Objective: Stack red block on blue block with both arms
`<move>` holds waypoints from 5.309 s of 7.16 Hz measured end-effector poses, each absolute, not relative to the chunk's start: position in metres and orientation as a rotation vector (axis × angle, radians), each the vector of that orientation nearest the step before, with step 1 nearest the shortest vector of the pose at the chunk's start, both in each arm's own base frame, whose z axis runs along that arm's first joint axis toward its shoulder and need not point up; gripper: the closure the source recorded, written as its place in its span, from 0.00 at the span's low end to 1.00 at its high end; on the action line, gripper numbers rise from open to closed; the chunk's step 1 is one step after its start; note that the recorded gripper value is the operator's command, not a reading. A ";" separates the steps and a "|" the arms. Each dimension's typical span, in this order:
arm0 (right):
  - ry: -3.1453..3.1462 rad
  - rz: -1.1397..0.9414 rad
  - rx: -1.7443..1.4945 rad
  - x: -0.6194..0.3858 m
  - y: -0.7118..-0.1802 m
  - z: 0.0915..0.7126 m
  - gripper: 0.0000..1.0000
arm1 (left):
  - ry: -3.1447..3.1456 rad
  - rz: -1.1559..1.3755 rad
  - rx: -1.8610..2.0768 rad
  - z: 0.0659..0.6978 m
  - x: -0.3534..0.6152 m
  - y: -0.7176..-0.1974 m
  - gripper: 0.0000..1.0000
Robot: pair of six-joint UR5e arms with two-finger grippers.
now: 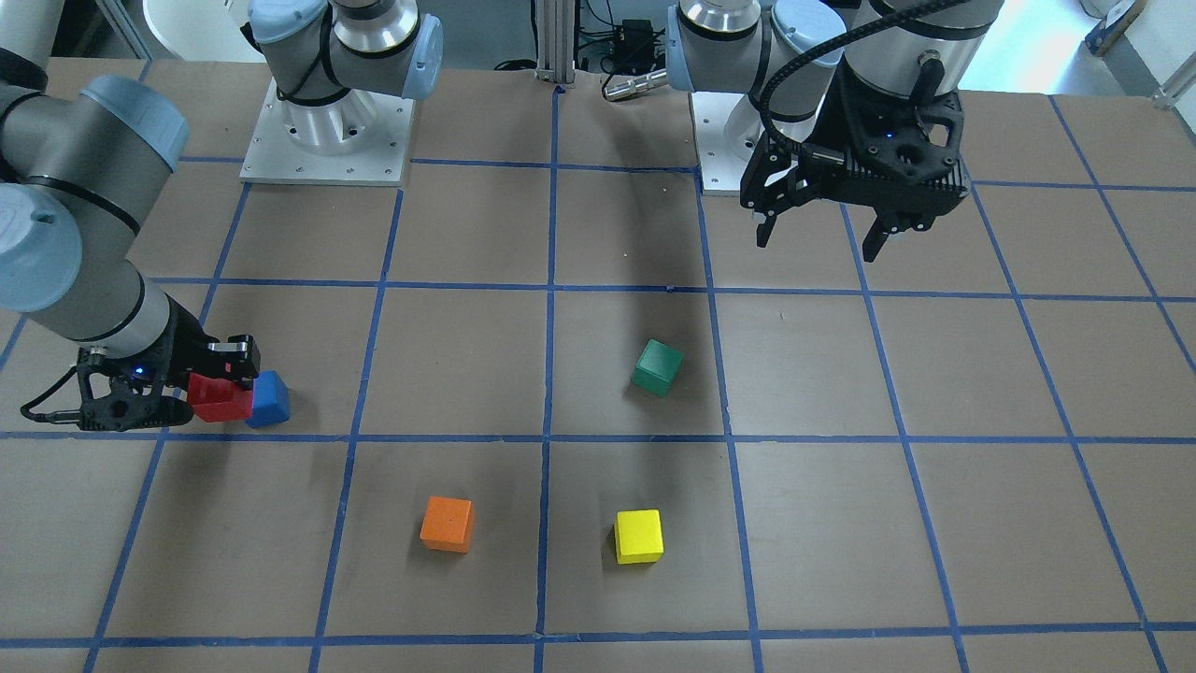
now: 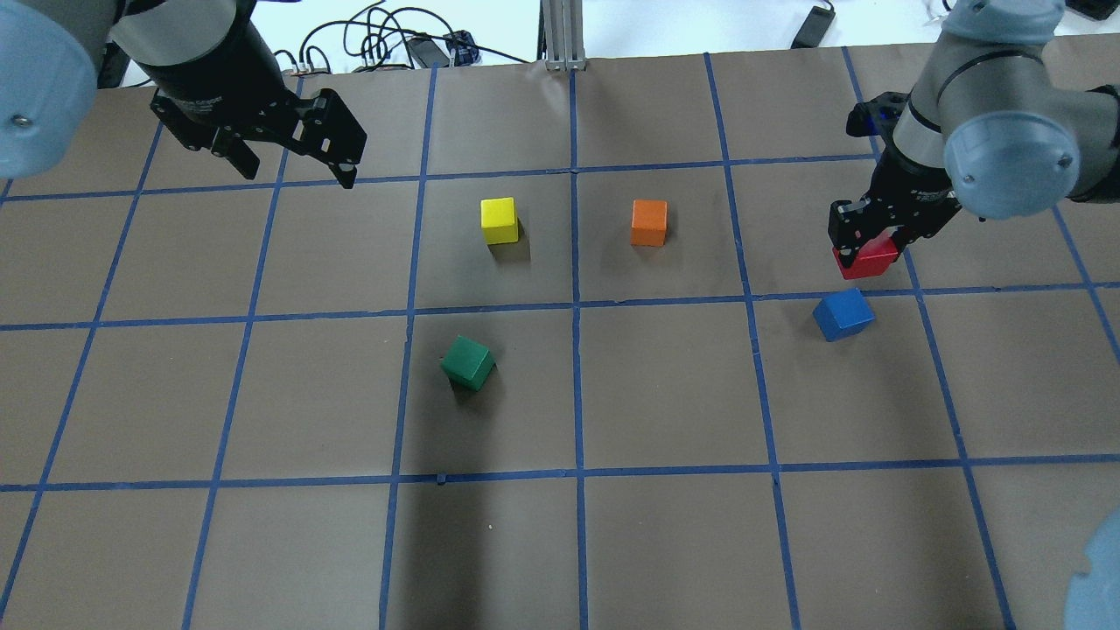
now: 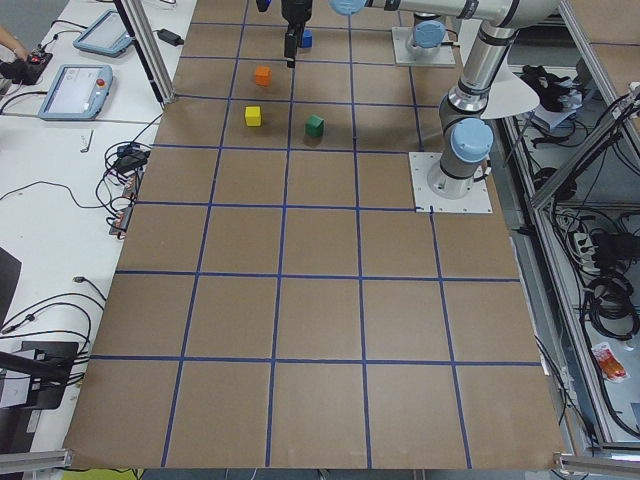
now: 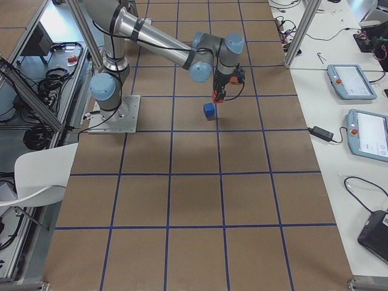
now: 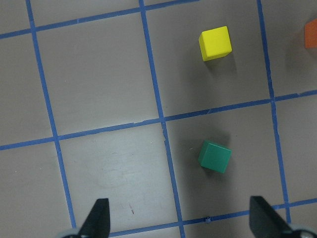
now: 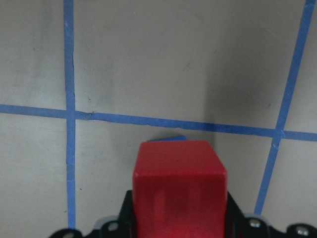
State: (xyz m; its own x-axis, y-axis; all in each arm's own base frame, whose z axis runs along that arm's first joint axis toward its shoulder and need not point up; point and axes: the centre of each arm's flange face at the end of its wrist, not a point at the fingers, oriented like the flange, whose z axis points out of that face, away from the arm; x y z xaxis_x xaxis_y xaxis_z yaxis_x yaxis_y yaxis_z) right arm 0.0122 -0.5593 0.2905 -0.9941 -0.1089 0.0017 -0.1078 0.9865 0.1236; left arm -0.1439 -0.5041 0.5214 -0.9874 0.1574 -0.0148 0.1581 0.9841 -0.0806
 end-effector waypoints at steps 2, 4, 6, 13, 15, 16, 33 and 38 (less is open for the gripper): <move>-3.124 -0.208 0.172 0.011 -0.551 0.279 1.00 | 3.121 -0.128 0.248 0.521 -0.144 -0.504 0.00; -3.128 -0.209 0.196 0.011 -0.547 0.272 1.00 | 3.121 -0.128 0.248 0.521 -0.144 -0.504 0.00; -3.127 -0.194 0.234 0.010 -0.544 0.267 1.00 | 3.121 -0.129 0.248 0.522 -0.144 -0.504 0.00; -3.142 -0.177 0.311 -0.005 -0.531 0.255 1.00 | 3.121 -0.132 0.248 0.522 -0.144 -0.503 0.00; -3.138 -0.159 0.320 -0.003 -0.531 0.254 0.98 | 3.122 -0.130 0.248 0.522 -0.144 -0.504 0.00; -3.135 -0.146 0.322 -0.003 -0.531 0.254 0.92 | 3.122 -0.130 0.248 0.522 -0.144 -0.504 0.00; -3.143 -0.118 0.307 0.001 -0.529 0.290 0.00 | 3.122 -0.132 0.248 0.522 -0.144 -0.503 0.00; -3.146 -0.130 0.154 0.077 -0.522 0.445 0.00 | 3.122 -0.136 0.248 0.523 -0.144 -0.502 0.00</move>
State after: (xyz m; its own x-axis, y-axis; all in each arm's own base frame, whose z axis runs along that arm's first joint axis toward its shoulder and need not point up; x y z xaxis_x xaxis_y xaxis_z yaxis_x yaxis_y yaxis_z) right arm 0.0773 -0.5218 0.4451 -0.9952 -0.0972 -0.0145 -0.0981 0.9918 0.0816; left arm -0.1440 -0.5023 0.5232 -0.9874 0.1575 -0.0139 0.1581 0.9837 -0.0856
